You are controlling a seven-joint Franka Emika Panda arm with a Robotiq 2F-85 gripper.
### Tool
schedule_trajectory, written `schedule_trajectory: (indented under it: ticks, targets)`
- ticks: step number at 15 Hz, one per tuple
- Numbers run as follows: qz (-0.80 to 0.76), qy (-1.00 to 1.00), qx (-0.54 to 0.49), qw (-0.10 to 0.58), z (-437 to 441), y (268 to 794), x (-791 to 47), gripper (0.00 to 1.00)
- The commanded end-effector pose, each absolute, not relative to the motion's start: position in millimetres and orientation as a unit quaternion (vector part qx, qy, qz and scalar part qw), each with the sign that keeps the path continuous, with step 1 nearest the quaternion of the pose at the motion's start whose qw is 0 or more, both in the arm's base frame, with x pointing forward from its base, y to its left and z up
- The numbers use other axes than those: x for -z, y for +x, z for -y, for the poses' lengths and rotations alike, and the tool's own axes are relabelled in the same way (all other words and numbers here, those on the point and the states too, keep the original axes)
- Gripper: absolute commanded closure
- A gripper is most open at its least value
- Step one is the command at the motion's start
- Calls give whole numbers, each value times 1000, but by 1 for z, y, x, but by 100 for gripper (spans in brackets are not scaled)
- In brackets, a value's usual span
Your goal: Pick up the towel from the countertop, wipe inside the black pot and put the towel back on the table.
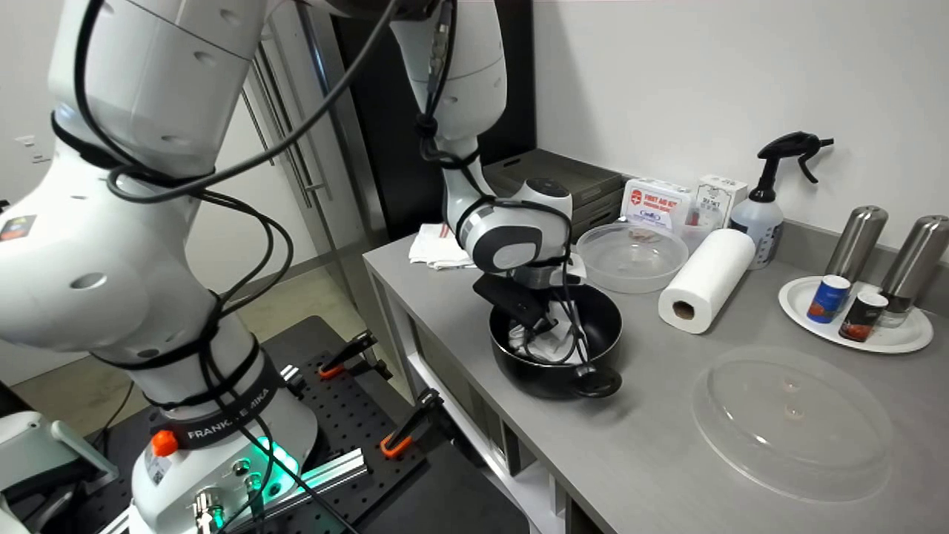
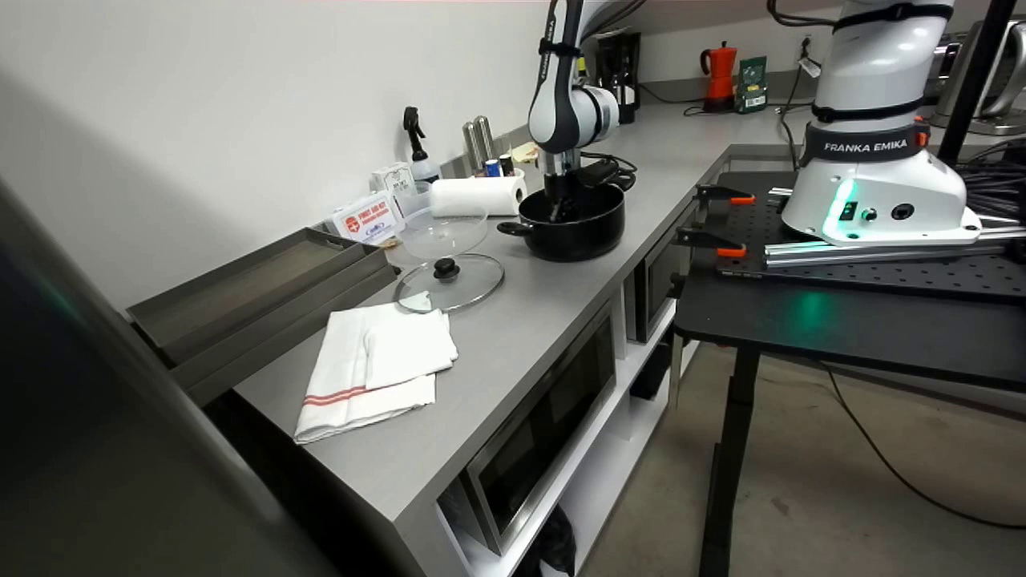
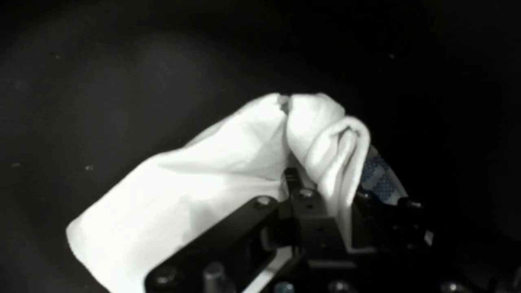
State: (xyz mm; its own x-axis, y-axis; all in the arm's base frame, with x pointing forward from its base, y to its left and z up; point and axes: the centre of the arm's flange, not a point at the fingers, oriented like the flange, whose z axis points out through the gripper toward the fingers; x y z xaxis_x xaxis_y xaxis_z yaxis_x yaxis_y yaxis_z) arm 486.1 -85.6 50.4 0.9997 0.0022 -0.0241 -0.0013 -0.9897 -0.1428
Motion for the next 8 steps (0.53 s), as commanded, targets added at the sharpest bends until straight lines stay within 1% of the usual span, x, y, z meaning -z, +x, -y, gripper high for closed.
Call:
schedule_trajectory:
  ticks: [1, 8]
  targets:
    - [-12, -998, -6, 61, 88, 504, -47, 97]
    - [-56, -997, 11, 46, 123, 526, -54, 97]
